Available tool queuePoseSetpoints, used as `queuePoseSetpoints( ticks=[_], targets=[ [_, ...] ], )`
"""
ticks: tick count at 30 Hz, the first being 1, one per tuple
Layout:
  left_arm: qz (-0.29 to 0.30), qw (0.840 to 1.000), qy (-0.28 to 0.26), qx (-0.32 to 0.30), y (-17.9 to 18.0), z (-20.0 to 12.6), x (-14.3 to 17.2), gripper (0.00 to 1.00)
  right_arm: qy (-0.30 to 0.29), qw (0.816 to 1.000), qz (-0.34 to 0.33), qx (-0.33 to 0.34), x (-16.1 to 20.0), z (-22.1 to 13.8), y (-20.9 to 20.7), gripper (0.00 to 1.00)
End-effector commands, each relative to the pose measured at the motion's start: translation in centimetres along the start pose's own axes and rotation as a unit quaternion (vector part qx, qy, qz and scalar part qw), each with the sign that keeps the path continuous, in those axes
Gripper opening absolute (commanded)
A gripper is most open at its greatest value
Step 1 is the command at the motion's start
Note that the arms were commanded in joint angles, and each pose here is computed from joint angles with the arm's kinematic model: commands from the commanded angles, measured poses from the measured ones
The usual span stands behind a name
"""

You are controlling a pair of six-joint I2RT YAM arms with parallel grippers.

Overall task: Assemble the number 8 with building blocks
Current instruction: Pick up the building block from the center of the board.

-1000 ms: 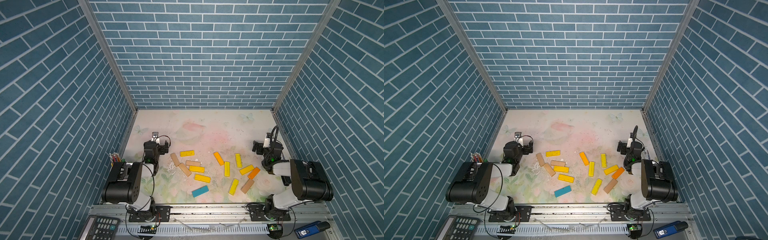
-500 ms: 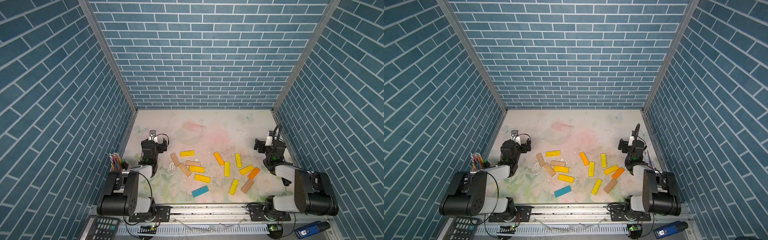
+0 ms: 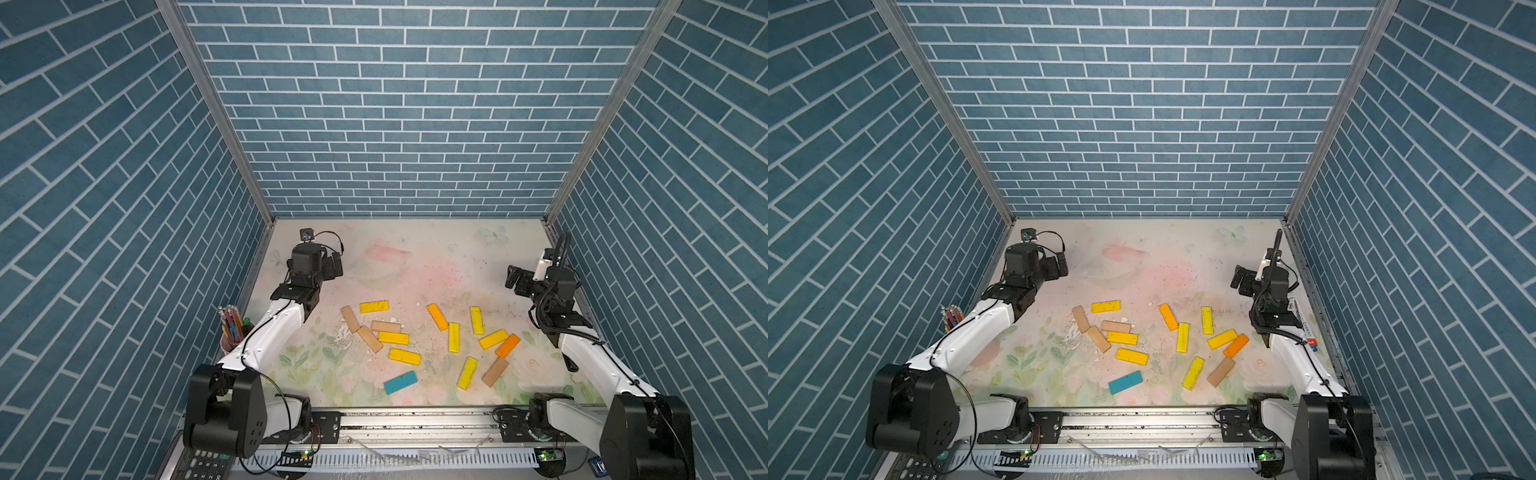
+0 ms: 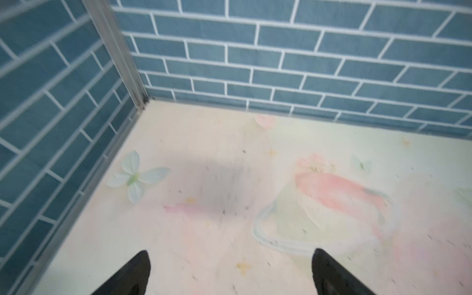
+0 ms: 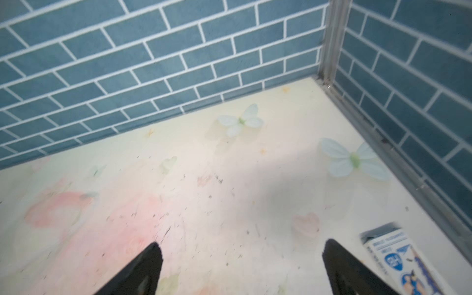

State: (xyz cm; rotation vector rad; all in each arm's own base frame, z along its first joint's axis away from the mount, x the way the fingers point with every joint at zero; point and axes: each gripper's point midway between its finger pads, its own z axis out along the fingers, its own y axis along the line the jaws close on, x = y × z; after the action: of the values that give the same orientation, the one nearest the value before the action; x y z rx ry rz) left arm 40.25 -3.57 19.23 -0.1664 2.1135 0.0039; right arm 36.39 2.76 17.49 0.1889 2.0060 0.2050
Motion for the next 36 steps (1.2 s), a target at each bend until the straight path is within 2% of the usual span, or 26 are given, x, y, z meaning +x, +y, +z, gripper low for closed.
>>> queuePoseSetpoints(
  ticks=[1,6,9,15,21,28,36],
  targets=[
    [-0.002,0.989,0.145,0.004,-1.8,-0.1,6.1,1.00,0.042,0.999,0.019,-0.021,1.7,-0.9,2.2,0.99],
    [0.008,0.975,0.220,0.019,-4.8,-0.2,9.7,0.99,0.074,0.995,-0.002,-0.066,3.4,-1.6,6.0,0.99],
    [0.045,0.969,0.236,0.051,-6.9,0.1,10.8,0.93,0.085,0.991,-0.010,-0.101,4.2,-2.1,8.0,0.99],
    [0.101,0.951,0.265,0.122,-9.6,0.3,12.6,0.93,0.098,0.985,-0.031,-0.142,5.0,-3.3,9.9,0.99],
    [0.144,0.936,0.293,0.130,-10.1,0.2,14.4,1.00,0.100,0.983,-0.041,-0.151,4.8,-3.8,10.4,0.99],
    [0.206,0.921,0.316,0.103,-10.6,0.0,15.9,1.00,0.095,0.981,-0.043,-0.162,4.7,-4.4,11.1,0.99],
    [0.249,0.904,0.337,0.084,-10.9,0.5,17.5,1.00,0.093,0.981,-0.040,-0.165,5.0,-4.9,11.2,0.99]
  ],
)
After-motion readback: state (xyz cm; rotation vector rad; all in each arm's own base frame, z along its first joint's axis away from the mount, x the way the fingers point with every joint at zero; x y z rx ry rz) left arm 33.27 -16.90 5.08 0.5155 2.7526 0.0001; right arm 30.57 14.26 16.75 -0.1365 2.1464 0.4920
